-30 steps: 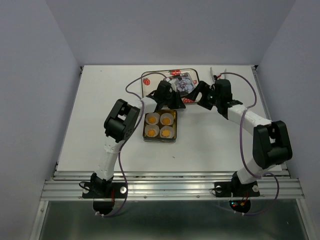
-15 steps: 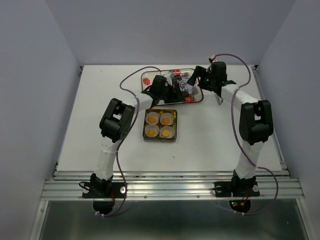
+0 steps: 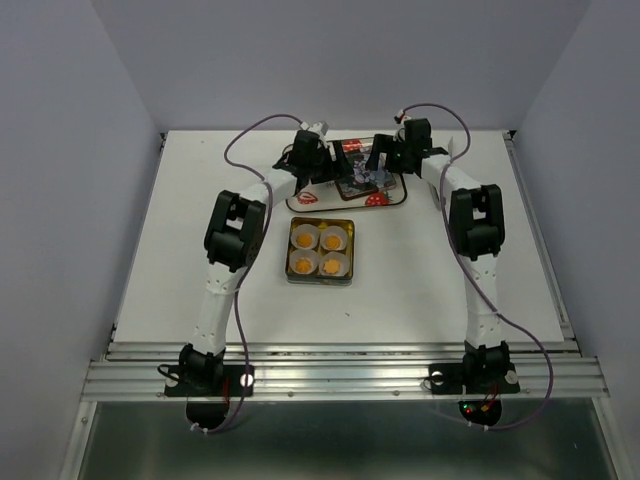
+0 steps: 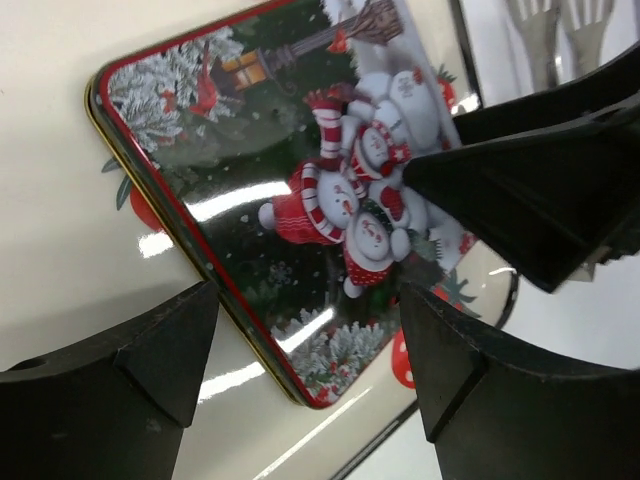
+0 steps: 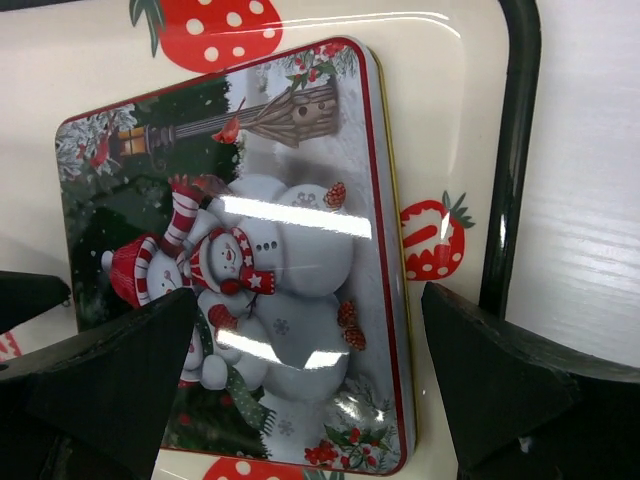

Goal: Pack the cookies

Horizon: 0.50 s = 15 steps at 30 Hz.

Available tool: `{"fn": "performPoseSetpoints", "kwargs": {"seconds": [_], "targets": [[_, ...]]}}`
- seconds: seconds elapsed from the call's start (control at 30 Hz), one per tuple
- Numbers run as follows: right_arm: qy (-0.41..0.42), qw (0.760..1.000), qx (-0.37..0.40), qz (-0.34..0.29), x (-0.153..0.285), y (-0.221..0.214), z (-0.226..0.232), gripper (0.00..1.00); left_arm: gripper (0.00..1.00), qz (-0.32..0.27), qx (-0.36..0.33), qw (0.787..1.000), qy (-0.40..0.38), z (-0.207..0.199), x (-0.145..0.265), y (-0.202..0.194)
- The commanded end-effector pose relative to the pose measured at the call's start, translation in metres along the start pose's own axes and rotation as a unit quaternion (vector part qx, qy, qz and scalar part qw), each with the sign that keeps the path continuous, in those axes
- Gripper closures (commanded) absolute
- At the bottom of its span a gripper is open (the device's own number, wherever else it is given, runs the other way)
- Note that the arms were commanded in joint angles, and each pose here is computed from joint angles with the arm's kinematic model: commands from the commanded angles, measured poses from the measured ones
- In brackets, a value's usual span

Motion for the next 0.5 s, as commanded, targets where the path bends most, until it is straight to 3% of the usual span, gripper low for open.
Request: {"fn": "performPoseSetpoints", "kwargs": {"seconds": [0.0, 0.27, 0.47], "targets": [[0.000, 1.000, 0.025, 0.008, 0.001, 0.007, 0.000, 0.00, 0.17, 0.016, -0.009, 1.000, 0.024, 0.006, -0.011, -0.006], [0.097, 0.992, -0.006, 0.076, -0.001, -0.029, 0.029, 0.00, 0.22, 0.021, -0.002, 0.998, 0.061, 0.016, -0.016, -0.014], [0.253, 0.961, -0.099, 0.056, 0.018, 0.003, 0.065, 0.00, 0.39, 0.042, 0.005, 0.997, 0.063, 0.017, -0.021, -0.030]]}}
Point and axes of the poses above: each gripper's point midway between its finger pads, its own x axis back along the fingers, its own z axis along the line the jaws close on, y = z × x, the point moved 9 cm from there along x, back along the fingers, and after that the axes turned 11 degrees about x, right-handed, at the moved point
